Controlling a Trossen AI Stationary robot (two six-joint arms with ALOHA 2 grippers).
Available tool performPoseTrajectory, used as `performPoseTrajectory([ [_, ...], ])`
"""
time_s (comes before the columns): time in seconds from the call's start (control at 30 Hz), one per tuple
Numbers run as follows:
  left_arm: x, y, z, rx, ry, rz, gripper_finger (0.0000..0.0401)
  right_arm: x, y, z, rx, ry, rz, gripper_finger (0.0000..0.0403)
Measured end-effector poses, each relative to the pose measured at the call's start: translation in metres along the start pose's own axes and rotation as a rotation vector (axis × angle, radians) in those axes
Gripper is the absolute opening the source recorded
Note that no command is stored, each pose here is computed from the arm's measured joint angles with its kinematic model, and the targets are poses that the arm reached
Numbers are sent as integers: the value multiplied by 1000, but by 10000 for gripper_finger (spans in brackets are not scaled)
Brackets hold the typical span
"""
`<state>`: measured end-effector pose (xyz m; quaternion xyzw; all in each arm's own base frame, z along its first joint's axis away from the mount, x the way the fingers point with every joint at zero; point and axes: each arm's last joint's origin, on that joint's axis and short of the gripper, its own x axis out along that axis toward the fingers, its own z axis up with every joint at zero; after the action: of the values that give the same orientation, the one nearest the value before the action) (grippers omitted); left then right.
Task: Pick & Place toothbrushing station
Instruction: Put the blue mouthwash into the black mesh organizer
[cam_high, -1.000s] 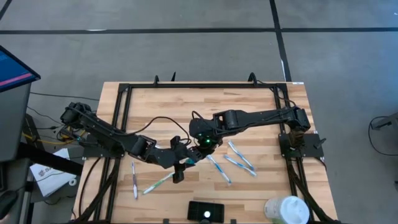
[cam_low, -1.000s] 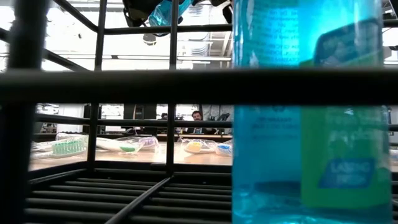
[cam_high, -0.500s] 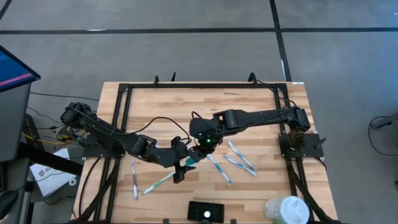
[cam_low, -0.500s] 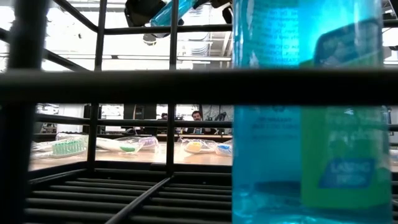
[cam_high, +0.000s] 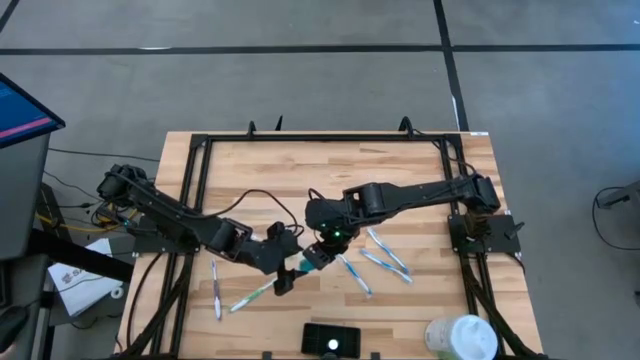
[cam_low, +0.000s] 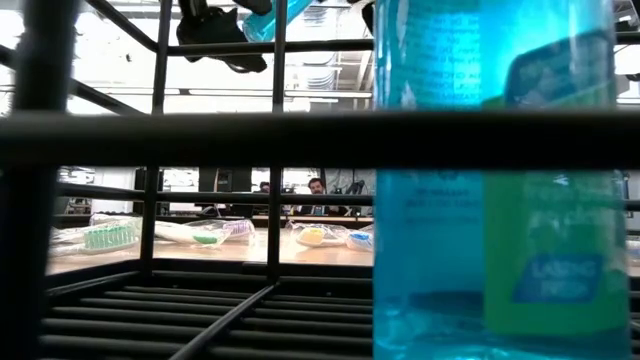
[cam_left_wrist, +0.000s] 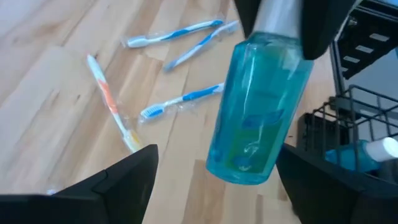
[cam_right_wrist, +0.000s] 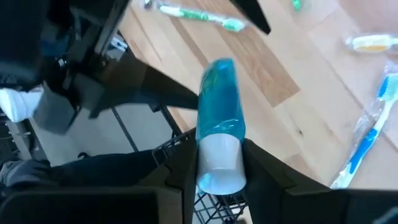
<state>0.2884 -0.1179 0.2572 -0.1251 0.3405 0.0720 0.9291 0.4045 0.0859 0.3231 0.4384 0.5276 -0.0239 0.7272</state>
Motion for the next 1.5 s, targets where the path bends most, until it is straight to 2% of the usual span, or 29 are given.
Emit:
performPoseTrajectory([
  [0.3, -4, -10, -6, -15, 14, -40, 317, -1, 17, -24, -40, 6, -31, 93],
  [0.53, -9, -19, -14, -11, 40, -72, 317, -13, 28, -25, -37, -54, -24, 93],
  [0.7, -13, -24, -23, -27, 90, -77, 317, -19, 35, -32, -58, -38, -11, 93],
  [0.93, -20, -31, -38, -139, 156, -46, 317, -12, 49, -64, -92, 51, 7, 93],
  [1.27, -27, -42, -64, -368, 151, -13, 316, -11, 68, -112, -91, 135, -6, 93],
  [1.33, -28, -44, -70, -402, 154, -23, 316, -16, 73, -120, -101, 135, 10, 93],
  [1.5, -34, -55, -83, -441, 166, -88, 316, -20, 75, -130, -80, 103, -33, 93],
])
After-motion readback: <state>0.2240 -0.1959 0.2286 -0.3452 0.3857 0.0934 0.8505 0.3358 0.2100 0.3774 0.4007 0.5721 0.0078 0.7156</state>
